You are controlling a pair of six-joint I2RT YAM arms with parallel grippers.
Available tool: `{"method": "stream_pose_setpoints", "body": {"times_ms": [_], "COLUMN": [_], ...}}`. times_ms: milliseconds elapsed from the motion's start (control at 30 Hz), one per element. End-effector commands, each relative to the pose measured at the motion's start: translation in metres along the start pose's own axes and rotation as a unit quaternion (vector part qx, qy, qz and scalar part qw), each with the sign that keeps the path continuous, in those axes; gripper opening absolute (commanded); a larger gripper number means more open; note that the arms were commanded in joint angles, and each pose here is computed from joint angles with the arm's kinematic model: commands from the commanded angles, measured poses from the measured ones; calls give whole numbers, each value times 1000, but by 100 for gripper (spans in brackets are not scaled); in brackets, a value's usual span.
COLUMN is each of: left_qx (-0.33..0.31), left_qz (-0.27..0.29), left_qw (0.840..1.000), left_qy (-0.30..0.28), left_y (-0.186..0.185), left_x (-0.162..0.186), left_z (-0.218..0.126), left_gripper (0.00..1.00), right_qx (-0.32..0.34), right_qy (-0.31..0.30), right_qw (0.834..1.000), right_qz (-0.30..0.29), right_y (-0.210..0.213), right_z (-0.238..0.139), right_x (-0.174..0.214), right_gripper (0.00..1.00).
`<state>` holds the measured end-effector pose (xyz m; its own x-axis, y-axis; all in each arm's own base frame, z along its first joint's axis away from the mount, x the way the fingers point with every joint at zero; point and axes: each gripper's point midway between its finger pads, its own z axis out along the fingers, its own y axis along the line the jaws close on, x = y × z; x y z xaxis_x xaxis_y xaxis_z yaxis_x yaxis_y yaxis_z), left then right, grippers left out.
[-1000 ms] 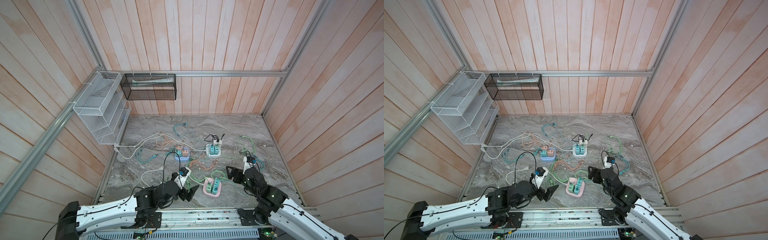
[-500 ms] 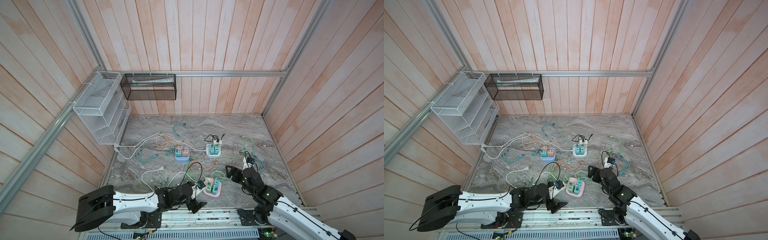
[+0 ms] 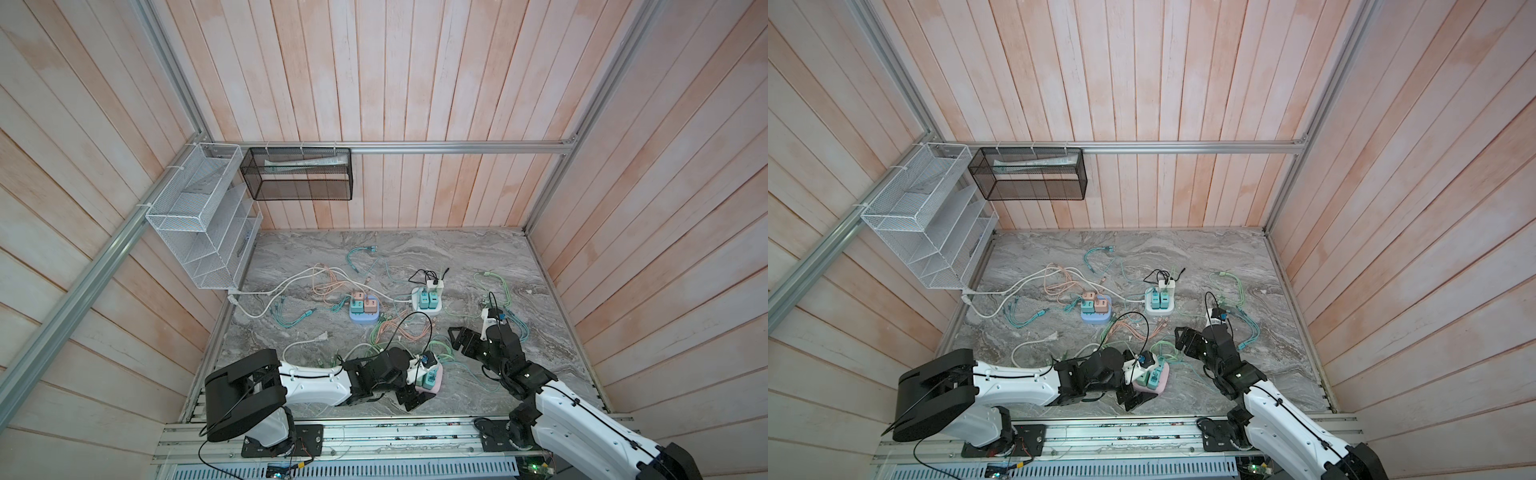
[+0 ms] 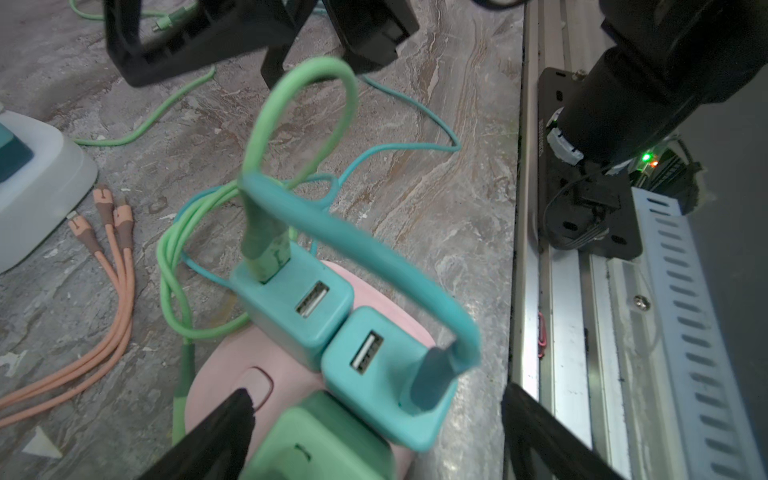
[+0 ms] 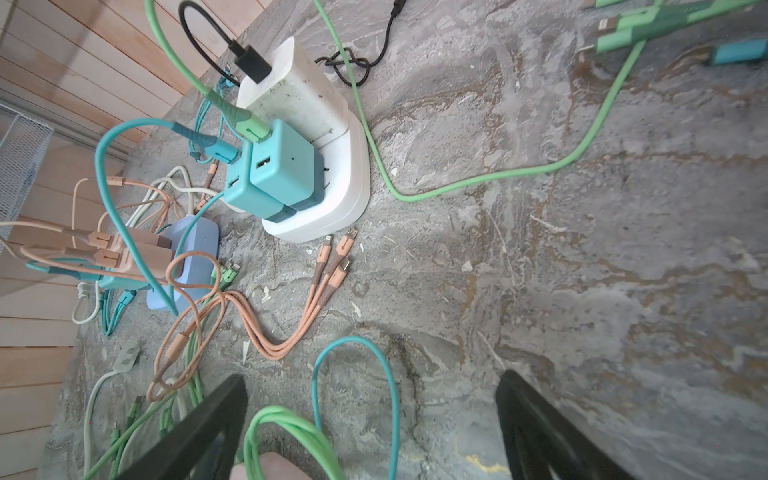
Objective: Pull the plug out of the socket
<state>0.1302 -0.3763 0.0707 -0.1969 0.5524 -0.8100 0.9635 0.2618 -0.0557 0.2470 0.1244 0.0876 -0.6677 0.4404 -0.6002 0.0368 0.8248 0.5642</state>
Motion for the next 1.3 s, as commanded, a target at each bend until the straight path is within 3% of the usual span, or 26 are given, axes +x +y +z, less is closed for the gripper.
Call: {"method": "stream_pose_setpoints", "body": {"times_ms": [0, 400, 633, 933, 1100, 1267], "left_qx": [4, -27, -119, -169, -166, -142], "left_qz": [15, 6, -41, -124, -167, -182], "left_qw": [1000, 999, 992, 978, 971, 973], "left_qy": [4, 20, 18, 17, 31, 26], "left_y": [3, 27, 70, 118, 130, 126], "left_x": [0, 0, -11, -33, -38, -50], "left_z": [8, 33, 41, 58, 70, 74], "left_gripper": [94, 74, 59, 59, 61, 67], "right_qx": [-27, -20, -12, 10, -4, -49], "right_qy": [-16, -26, -34, -54, -47, -2], "right_qw": [999, 999, 999, 998, 999, 999], "right_qz": [-5, -11, -13, -28, -25, -10], "right_y": [12, 2, -2, -9, -9, -1], "right_z": [-4, -11, -15, -25, -29, -22], "right_x": [-20, -32, -39, -59, -59, -33], "right_gripper": [91, 92, 92, 93, 94, 83]}}
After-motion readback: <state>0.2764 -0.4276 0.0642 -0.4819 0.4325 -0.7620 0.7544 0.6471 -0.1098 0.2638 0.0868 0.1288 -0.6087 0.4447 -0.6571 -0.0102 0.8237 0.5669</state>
